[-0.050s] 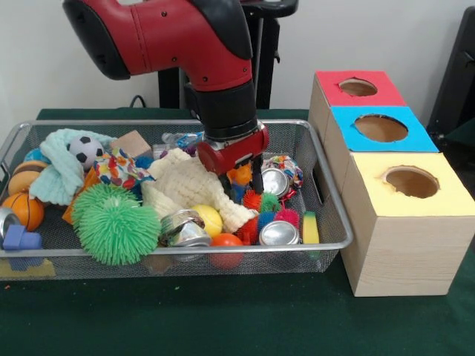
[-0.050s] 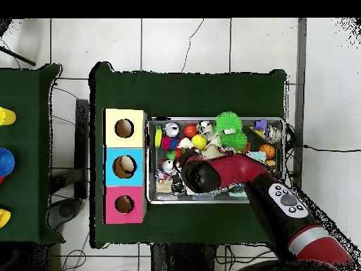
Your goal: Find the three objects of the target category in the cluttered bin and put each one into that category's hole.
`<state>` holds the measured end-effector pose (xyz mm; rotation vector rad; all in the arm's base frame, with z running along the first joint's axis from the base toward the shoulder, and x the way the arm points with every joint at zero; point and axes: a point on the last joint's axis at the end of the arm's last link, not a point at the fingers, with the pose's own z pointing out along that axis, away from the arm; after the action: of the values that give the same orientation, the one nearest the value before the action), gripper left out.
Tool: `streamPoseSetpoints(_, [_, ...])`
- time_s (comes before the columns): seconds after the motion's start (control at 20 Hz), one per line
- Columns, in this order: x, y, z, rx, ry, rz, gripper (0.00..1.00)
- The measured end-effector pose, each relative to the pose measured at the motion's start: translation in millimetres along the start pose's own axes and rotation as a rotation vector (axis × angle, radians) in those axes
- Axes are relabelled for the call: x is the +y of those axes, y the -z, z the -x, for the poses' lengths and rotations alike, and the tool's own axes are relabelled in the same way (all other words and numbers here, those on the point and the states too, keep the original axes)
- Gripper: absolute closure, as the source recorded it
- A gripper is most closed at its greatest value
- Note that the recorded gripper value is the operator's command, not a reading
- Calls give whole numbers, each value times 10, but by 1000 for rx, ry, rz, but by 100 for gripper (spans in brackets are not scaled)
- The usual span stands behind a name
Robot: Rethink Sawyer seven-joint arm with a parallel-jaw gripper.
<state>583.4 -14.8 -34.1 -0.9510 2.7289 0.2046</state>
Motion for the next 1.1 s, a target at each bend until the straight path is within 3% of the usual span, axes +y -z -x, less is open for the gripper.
streamPoseSetpoints(0.3, [18,-262,-69,-55,-16,4,0])
streamPoseSetpoints(0.65, [-93,-315,-53,-140,-51,-28,0])
streamPoseSetpoints(1.1, [-138,-341,-60,-184,-84,-10,0])
